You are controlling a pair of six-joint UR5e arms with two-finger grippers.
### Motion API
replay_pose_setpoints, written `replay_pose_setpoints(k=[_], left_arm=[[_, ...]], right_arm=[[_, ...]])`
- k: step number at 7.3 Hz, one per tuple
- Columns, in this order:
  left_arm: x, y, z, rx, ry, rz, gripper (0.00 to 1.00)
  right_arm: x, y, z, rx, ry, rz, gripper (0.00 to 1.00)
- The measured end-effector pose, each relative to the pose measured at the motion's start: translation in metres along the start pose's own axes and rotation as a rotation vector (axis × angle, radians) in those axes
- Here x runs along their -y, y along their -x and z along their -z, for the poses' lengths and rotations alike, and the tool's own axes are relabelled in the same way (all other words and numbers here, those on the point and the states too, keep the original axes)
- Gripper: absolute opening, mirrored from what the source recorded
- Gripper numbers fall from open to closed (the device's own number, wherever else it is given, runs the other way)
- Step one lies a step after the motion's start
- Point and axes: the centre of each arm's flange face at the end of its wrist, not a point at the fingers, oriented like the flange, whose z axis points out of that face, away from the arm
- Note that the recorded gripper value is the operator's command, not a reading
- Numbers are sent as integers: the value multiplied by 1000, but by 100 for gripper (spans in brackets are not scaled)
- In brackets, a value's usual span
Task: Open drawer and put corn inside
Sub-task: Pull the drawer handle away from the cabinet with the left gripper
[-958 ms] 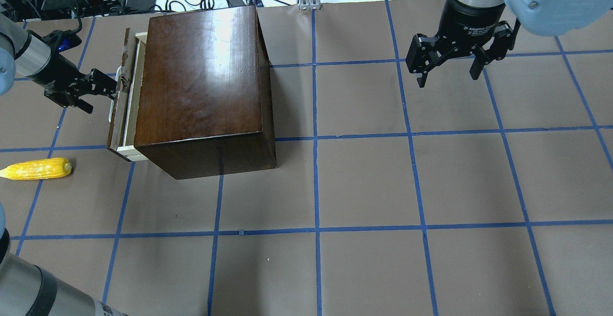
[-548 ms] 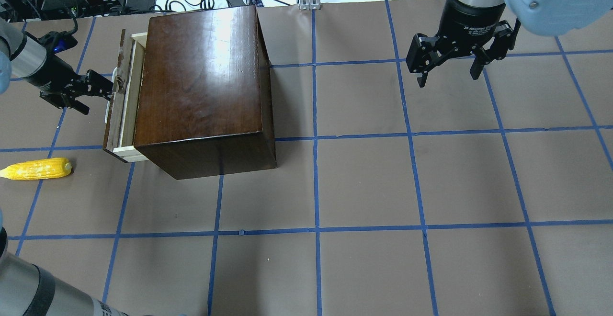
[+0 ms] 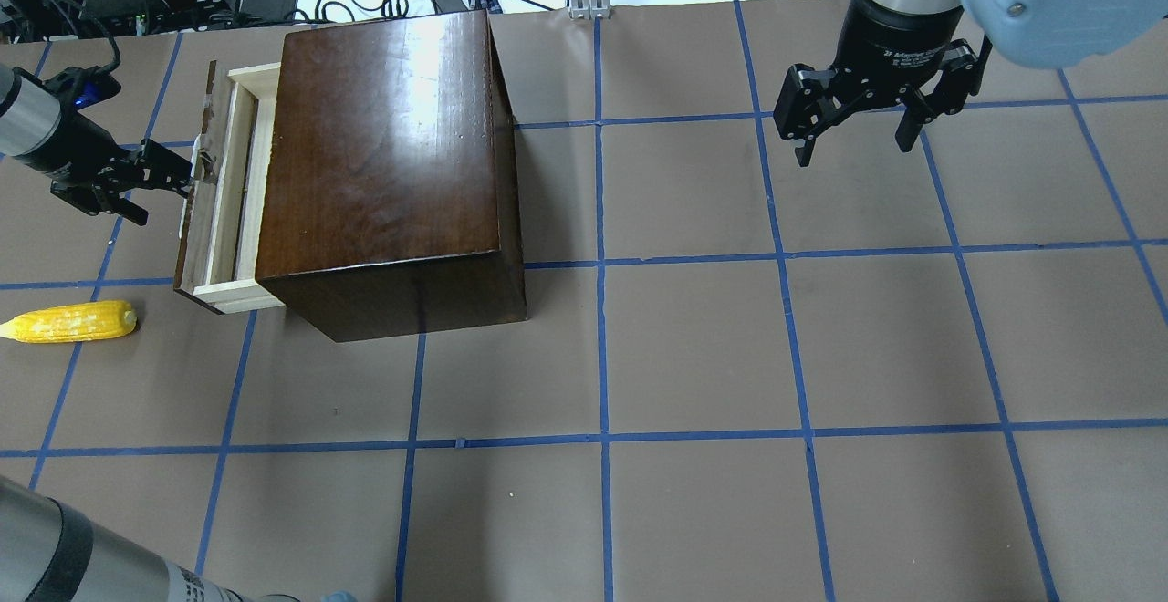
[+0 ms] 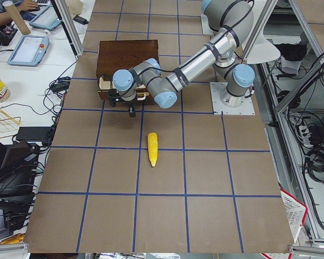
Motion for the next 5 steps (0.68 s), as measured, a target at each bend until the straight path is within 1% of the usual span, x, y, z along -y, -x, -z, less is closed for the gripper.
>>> replay_pose_setpoints(k=[5], left_arm=[[-2, 10, 4, 1, -6, 6, 100]], right_arm=[[0, 0, 0, 0, -1, 0, 100]])
